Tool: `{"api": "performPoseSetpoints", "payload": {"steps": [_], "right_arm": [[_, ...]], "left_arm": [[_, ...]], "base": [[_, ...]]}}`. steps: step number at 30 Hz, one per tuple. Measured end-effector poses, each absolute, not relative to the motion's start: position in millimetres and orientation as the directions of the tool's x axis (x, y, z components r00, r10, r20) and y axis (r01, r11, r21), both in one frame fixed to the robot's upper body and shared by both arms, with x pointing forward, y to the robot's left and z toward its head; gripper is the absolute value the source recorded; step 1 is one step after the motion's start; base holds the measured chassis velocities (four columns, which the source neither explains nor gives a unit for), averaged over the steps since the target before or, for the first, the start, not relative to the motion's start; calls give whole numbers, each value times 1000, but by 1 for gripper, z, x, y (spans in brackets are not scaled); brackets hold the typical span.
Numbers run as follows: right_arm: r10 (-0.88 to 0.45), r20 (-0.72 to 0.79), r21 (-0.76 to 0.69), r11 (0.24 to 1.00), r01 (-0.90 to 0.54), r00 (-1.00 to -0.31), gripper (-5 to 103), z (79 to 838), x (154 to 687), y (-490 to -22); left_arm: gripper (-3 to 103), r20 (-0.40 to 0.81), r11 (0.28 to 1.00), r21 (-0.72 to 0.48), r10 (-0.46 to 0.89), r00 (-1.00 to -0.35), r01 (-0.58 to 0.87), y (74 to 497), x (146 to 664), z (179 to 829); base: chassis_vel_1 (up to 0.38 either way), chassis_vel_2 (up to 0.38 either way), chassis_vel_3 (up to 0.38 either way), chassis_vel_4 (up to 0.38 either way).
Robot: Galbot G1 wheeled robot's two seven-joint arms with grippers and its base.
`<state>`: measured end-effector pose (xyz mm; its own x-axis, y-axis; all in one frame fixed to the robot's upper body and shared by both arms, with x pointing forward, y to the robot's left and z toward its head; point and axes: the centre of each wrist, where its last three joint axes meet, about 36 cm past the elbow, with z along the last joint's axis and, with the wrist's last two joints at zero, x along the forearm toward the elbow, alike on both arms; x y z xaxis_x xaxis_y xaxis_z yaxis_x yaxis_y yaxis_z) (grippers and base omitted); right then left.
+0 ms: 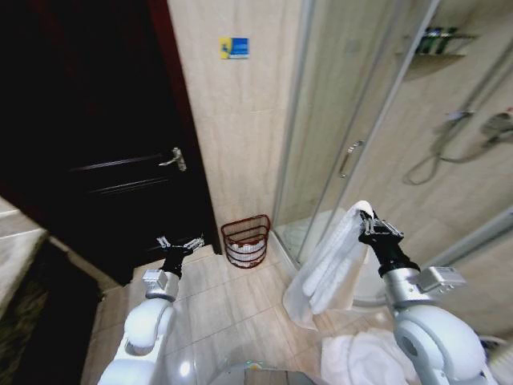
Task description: Discard the used towel into the hamper.
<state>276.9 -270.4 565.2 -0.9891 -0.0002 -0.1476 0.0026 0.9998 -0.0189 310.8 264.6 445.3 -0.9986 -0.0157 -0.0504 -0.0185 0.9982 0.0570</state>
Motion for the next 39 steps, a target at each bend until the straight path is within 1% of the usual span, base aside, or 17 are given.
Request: {"api": "performPoseSetpoints", "payload": {"steps": [13, 17, 19, 20, 22, 24, 27, 28, 29, 33, 34, 36, 37, 39], "right_arm": [[-9, -144, -5, 1000, -8, -990, 2, 572, 282, -270], [-25, -196, 9, 1000, -27, -980, 2, 588, 293, -270], [-66, -255, -2, 998, -68, -965, 2, 607, 302, -272], [-66, -255, -2, 998, -68, -965, 2, 607, 302, -272], [-92, -312, -29, 996, -88, -946, 2, 624, 311, -279], [-104, -327, -35, 995, -98, -939, 2, 628, 318, -282], [-143, -367, -35, 990, -140, -919, 2, 642, 353, -293], [-145, -374, -25, 989, -146, -916, 2, 646, 368, -298], [-145, -374, -25, 989, -146, -916, 2, 646, 368, -298], [-135, -393, 4, 989, -148, -910, 2, 669, 421, -312], [-135, -393, 4, 989, -148, -910, 2, 669, 421, -312], [-135, -414, 1, 989, -148, -900, 2, 689, 447, -316], [-135, -414, 1, 989, -148, -900, 2, 689, 447, -316], [-140, -426, -8, 989, -151, -894, 2, 710, 470, -316]], "left_arm": [[100, -50, 998, 57, -16, -999, -19, 265, 311, 445], [100, -51, 998, 57, -16, -999, -19, 265, 311, 445], [100, -51, 998, 57, -16, -999, -18, 265, 311, 445], [100, -51, 998, 57, -16, -999, -18, 265, 311, 445], [100, -51, 998, 57, -15, -999, -18, 265, 311, 445], [100, -51, 998, 57, -16, -999, -19, 265, 311, 445], [100, -50, 998, 57, -15, -999, -18, 265, 311, 445], [100, -51, 998, 57, -16, -999, -19, 265, 311, 445], [100, -51, 998, 57, -16, -999, -19, 265, 311, 445], [100, -51, 998, 57, -16, -999, -18, 265, 311, 445], [100, -51, 998, 57, -16, -999, -18, 265, 311, 445], [100, -51, 998, 57, -16, -999, -19, 265, 311, 445], [100, -51, 998, 57, -16, -999, -19, 265, 311, 445], [100, -50, 998, 57, -15, -999, -18, 265, 311, 445]], "base": [[115, 110, 116, 114], [9, 14, 7, 8], [0, 0, 0, 0], [0, 0, 0, 0], [0, 0, 0, 0], [0, 0, 0, 0], [0, 0, 0, 0], [0, 0, 0, 0], [0, 0, 0, 0], [0, 0, 0, 0], [0, 0, 0, 0], [0, 0, 0, 0], [0, 0, 0, 0], [0, 0, 0, 0]]}}
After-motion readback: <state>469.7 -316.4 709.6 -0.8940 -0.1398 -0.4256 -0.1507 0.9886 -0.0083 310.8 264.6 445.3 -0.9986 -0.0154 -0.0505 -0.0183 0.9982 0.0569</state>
